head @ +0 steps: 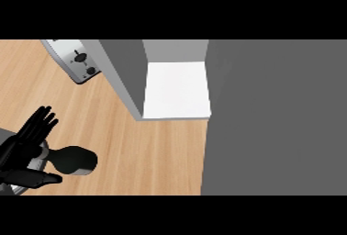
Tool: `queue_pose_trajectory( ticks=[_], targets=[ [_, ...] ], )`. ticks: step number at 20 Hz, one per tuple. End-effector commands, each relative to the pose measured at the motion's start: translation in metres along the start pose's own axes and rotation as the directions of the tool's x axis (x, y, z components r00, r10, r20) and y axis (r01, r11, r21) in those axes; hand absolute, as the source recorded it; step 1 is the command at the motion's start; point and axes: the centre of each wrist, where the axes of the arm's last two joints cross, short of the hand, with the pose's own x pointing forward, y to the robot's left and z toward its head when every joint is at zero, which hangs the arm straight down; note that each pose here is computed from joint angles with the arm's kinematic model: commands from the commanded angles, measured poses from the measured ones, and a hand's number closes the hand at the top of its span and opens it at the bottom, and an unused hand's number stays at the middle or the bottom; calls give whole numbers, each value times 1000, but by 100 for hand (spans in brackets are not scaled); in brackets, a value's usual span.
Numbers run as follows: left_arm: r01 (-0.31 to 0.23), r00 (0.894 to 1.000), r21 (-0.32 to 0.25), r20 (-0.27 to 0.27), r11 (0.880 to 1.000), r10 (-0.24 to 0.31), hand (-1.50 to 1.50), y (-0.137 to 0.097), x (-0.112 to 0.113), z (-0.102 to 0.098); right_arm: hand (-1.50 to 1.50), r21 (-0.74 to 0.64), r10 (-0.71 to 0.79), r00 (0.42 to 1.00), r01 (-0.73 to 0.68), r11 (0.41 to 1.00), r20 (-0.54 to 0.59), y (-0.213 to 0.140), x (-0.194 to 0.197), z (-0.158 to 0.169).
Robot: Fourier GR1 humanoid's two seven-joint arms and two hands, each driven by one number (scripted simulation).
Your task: Pick up the wine, place it into the cabinet and close the cabinet
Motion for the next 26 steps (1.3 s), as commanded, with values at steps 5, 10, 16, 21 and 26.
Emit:
queue_pose_trajectory(
  ticks=[5, 10, 16, 21, 26],
  targets=[
    [5, 1000, -65, -28, 998, -6, -150, 2, -20, -10, -150, -3, -34, 996, 35, 999, 86, 2, 50, 29],
    [-22, 999, -57, -41, 998, 20, -150, 1, -59, -10, -150, 19, -21, 994, 19, 1000, 105, -1, 51, 37],
    [-26, 998, -71, -55, 997, 22, -150, -8, -80, -5, -150, 5, -32, 993, 32, 999, 115, 3, 51, 34],
    [-133, 990, -40, -46, 990, 131, -150, -5, -101, 2, -150, 20, -19, 995, 17, 1000, 98, 0, 51, 33],
    [-190, 980, -23, -59, 981, 189, -150, -4, -104, 0, -150, -13, -15, 995, 16, 1000, 104, 0, 48, 32]
  ],
)
